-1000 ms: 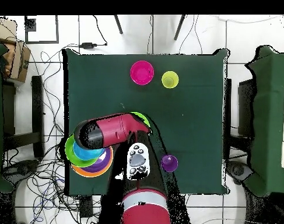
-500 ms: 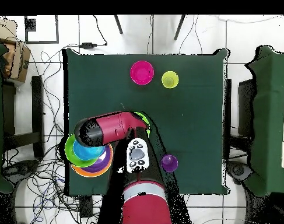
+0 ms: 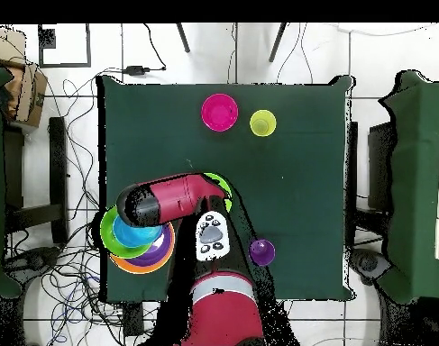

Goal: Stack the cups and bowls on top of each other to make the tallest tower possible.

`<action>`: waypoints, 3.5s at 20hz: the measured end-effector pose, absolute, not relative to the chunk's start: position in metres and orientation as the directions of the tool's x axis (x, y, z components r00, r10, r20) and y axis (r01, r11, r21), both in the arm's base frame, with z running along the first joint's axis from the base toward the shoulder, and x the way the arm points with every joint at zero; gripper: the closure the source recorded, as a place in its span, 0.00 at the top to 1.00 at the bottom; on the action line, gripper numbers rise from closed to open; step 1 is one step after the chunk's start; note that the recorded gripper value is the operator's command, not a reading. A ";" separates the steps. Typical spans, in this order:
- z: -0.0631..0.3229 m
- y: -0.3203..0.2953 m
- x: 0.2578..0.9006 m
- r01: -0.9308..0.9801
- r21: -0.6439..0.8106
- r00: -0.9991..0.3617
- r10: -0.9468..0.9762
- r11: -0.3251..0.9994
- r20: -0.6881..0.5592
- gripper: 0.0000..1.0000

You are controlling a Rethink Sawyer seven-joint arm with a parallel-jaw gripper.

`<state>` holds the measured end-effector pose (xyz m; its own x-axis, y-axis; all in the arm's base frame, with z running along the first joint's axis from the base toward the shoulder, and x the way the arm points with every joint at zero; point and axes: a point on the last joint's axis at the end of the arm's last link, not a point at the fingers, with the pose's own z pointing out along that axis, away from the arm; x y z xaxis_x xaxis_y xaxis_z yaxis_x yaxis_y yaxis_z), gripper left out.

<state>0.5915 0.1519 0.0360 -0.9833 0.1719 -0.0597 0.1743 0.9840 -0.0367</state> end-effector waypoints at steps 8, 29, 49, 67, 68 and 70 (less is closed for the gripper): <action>0.035 0.152 0.590 0.158 -0.040 -0.986 0.156 0.987 -0.067 1.00; 0.050 0.127 0.609 0.203 -0.013 -0.975 0.201 0.979 -0.096 1.00; 0.010 0.096 0.617 0.156 -0.019 -0.984 0.153 0.988 -0.090 1.00; -0.031 0.082 0.614 0.137 0.028 -0.989 0.138 0.990 -0.057 1.00; -0.031 0.083 0.614 0.135 0.028 -0.989 0.137 0.990 -0.057 1.00; -0.032 0.085 0.614 0.127 0.029 -0.990 0.129 0.991 -0.058 1.00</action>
<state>0.6136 0.0847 -0.0316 -0.9900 0.1287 -0.0584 0.1272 0.9914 0.0294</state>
